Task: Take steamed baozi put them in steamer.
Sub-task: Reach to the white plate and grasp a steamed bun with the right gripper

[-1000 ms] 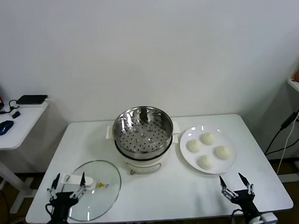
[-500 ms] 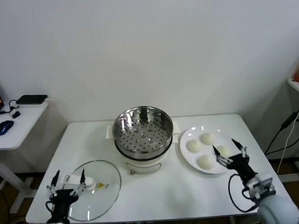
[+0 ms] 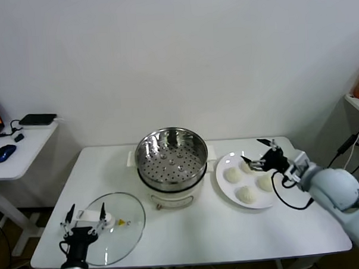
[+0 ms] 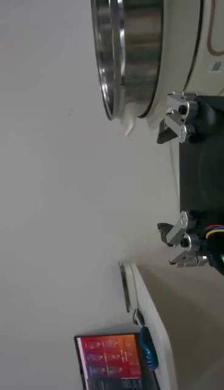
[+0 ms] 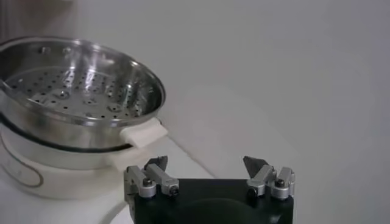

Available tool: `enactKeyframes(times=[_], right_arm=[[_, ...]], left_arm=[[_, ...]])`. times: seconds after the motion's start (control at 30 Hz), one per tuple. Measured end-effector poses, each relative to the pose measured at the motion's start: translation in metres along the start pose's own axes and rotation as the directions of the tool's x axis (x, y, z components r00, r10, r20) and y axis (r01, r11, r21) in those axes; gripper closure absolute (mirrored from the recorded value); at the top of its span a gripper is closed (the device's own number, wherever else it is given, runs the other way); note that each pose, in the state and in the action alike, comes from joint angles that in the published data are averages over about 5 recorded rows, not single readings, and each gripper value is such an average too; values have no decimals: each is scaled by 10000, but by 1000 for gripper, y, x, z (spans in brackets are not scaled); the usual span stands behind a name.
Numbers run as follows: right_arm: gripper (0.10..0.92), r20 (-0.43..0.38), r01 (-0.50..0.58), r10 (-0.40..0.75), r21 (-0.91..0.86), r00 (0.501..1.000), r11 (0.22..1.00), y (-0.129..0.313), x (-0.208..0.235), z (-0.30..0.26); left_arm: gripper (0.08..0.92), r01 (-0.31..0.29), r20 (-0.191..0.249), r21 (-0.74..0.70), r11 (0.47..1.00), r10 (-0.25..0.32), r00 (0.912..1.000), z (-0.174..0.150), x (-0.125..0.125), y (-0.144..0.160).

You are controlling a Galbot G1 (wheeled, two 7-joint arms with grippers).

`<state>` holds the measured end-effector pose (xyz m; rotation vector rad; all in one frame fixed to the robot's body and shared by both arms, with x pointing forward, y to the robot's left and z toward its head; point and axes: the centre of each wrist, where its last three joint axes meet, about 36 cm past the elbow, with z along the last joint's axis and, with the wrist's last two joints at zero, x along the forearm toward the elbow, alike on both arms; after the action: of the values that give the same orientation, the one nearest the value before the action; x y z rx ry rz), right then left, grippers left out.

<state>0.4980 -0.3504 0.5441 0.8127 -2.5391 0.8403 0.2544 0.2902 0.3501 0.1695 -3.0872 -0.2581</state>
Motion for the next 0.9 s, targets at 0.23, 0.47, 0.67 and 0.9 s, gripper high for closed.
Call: enactKeyframes(times=[0.23,0.47,0.67,0.9], right_arm=[[200,-673,1512,-1425,1497,9875,9771,-44,-34,-20],[200,-2064,3495,-3004,2724,9312,8965,-89,-65,-36],[200,-3624,4922,-3756,3191,8530,8099,-121,-89,-43],[200,-5214,5973,-3836,3382,7622,7272,-150,-116,-42]], left_arm=[[177,33,-10,38,10000,-33,10000,4,0,-1],[177,-3,10,64,10000,3,10000,3,0,0],[177,-13,21,85,10000,13,10000,3,1,1],[177,46,35,125,9999,-46,10000,1,-2,6]])
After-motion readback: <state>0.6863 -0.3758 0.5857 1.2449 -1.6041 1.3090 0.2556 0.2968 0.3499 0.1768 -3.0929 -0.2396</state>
